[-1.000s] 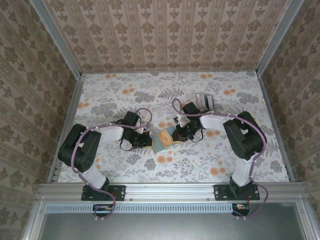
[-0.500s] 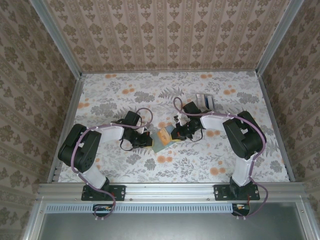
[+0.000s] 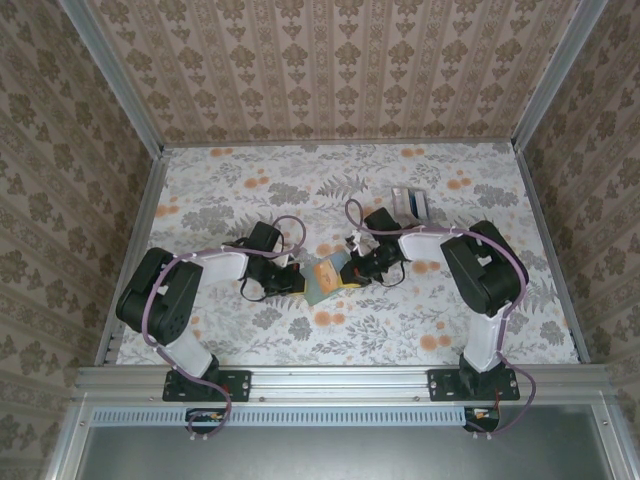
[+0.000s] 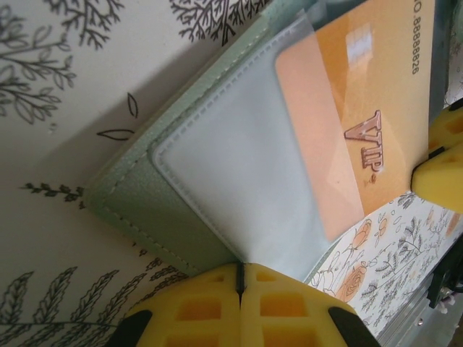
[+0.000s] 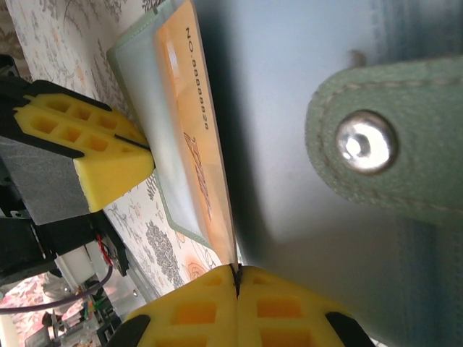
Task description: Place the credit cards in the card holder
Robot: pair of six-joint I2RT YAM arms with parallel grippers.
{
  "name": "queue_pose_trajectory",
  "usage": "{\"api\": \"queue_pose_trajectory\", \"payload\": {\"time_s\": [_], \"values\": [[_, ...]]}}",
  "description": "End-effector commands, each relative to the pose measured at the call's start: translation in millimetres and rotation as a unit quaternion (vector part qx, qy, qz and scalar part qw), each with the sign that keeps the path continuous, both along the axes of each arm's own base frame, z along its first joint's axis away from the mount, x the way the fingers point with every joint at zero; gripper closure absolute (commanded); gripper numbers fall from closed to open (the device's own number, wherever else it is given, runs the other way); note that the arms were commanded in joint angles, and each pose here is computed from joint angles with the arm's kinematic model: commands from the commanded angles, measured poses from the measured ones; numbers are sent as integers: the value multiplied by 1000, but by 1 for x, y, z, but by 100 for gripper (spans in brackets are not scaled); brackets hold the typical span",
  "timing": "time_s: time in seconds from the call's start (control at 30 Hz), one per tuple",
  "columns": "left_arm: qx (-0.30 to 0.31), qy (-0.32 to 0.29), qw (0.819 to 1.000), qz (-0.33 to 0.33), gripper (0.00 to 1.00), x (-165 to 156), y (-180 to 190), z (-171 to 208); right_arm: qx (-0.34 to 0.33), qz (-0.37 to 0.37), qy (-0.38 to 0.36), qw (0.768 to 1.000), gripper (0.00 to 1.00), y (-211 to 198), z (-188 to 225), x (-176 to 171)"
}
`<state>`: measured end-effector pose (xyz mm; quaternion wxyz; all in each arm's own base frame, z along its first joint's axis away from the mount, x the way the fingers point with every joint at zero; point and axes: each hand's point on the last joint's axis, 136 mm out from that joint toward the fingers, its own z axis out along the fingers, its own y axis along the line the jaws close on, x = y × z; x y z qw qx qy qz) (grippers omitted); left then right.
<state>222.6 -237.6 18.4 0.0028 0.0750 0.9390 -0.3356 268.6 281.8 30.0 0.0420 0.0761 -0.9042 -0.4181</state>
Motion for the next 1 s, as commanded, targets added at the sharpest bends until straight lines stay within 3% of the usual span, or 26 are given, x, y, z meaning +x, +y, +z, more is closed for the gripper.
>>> {"api": "queue_pose_trajectory", "payload": {"time_s": [0.0,0.97], "values": [[74,29,997,-3,100,-16,22,-27,9,22,18,1000,98,5,0,-7],[46,15,998,34,100,-5,22,-19,-3,65,55,996,97,42,-12,-24]]}}
